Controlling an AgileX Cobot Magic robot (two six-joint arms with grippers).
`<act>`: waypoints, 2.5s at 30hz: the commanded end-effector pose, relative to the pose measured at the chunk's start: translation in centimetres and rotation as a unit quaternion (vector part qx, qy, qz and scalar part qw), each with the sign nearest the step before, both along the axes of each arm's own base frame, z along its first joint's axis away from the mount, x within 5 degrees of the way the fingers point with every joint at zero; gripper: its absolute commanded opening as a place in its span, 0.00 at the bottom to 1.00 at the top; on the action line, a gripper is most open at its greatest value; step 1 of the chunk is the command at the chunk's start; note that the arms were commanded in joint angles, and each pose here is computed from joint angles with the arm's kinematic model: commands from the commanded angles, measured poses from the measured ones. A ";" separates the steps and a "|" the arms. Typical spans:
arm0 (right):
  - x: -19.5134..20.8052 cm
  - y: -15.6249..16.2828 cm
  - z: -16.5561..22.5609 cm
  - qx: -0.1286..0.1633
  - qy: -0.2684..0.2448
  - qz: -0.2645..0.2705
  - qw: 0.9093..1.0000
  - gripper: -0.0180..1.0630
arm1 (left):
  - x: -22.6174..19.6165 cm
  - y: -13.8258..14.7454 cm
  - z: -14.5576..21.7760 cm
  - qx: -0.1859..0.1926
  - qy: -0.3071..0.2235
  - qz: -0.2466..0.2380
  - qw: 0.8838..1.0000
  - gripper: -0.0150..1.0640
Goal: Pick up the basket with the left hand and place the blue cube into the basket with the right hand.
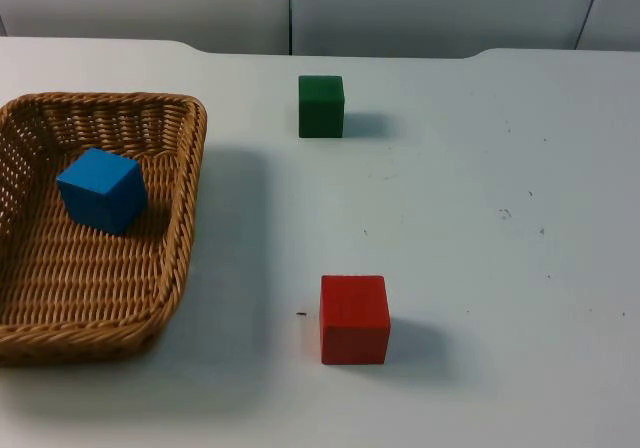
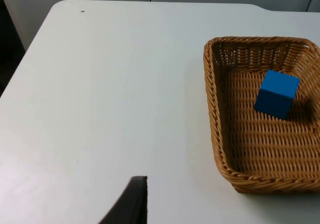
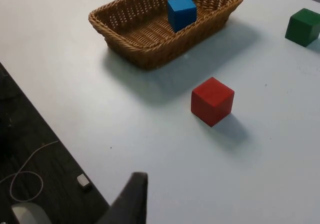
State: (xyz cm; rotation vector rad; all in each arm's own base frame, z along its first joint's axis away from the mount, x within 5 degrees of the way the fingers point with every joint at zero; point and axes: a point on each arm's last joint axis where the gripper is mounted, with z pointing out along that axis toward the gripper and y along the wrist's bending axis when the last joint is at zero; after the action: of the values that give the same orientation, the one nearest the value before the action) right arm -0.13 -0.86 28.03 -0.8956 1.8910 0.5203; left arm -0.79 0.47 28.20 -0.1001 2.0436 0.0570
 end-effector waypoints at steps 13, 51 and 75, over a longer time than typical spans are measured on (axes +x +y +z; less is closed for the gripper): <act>0.0 0.1 -0.2 -0.003 -0.001 0.005 1.000 0.99 | 0.0 0.0 -0.2 -0.001 0.001 -0.004 1.000 0.96; -0.3 0.2 -0.2 -0.003 -0.001 -0.207 0.978 0.99 | 0.1 -0.2 -0.2 0.008 0.002 -0.022 1.000 0.96; -0.5 0.5 -0.2 -0.003 0.000 -0.430 0.903 0.99 | 0.1 -0.2 -0.2 0.008 0.002 -0.022 1.000 0.96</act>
State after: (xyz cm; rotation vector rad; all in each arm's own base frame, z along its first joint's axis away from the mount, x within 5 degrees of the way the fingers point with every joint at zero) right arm -0.75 -0.45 28.03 0.0017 2.0512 -0.0311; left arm -0.78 0.30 28.20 -0.0527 2.0463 0.0606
